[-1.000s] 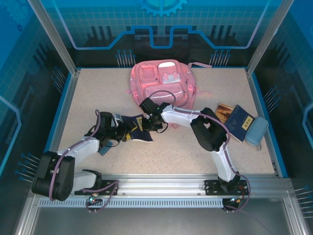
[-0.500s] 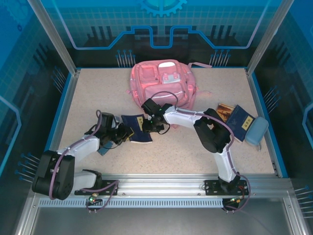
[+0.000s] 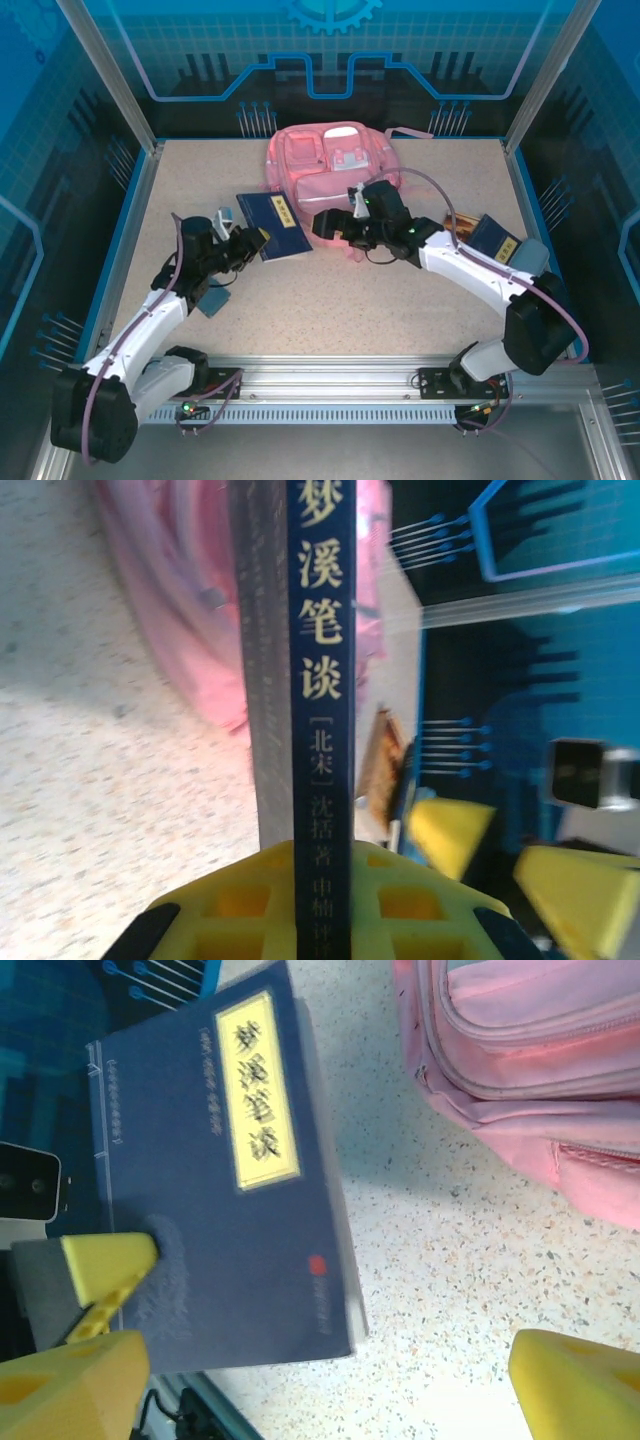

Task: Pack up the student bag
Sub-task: Pick up the book at the center of the table, then pass the book.

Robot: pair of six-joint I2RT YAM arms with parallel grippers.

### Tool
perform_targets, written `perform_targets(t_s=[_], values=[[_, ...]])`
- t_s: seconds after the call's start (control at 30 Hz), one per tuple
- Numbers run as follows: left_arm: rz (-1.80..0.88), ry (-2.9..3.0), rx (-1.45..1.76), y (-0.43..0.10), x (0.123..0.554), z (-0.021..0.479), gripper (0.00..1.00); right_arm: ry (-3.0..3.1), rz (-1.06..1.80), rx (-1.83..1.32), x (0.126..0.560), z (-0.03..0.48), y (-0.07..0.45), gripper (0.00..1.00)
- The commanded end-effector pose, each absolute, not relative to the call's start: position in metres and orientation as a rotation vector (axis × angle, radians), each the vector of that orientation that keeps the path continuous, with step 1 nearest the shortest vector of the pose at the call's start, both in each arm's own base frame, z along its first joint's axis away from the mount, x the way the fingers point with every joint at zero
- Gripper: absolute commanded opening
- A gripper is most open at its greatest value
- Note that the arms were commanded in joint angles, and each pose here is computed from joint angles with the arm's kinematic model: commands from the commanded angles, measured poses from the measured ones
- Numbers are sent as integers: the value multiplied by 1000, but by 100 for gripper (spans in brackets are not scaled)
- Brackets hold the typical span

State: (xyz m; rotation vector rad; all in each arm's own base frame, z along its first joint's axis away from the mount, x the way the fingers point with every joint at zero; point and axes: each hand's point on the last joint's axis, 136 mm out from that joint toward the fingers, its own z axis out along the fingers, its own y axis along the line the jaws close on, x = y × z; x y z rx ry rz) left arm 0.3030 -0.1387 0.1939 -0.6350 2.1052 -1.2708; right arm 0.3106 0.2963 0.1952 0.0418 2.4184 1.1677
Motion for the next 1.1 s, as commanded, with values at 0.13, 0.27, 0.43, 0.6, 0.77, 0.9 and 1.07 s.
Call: perform_targets(t_s=[0.13, 0.27, 0.43, 0.6, 0.77, 0.9, 1.07], values=[[-1567, 1750, -562, -158, 326, 293, 2, 2229, 1611, 228, 306, 238, 309, 100], [-1635, 1670, -556, -162, 334, 314, 2, 2147, 1713, 319, 311, 252, 310, 99], [-1660, 1643, -563, -166, 342, 324, 2, 2089, 1780, 367, 317, 268, 313, 99], [-1691, 1630, -571, -171, 344, 329, 2, 2058, 1887, 492, 326, 270, 319, 98], [-1703, 1630, -571, -173, 344, 332, 2, 2012, 1978, 506, 337, 286, 331, 96], [-1709, 1632, -578, -174, 344, 331, 2, 2007, 1991, 516, 340, 286, 337, 85], [-1707, 1638, -584, -175, 344, 329, 2, 1986, 2006, 570, 344, 280, 336, 64]])
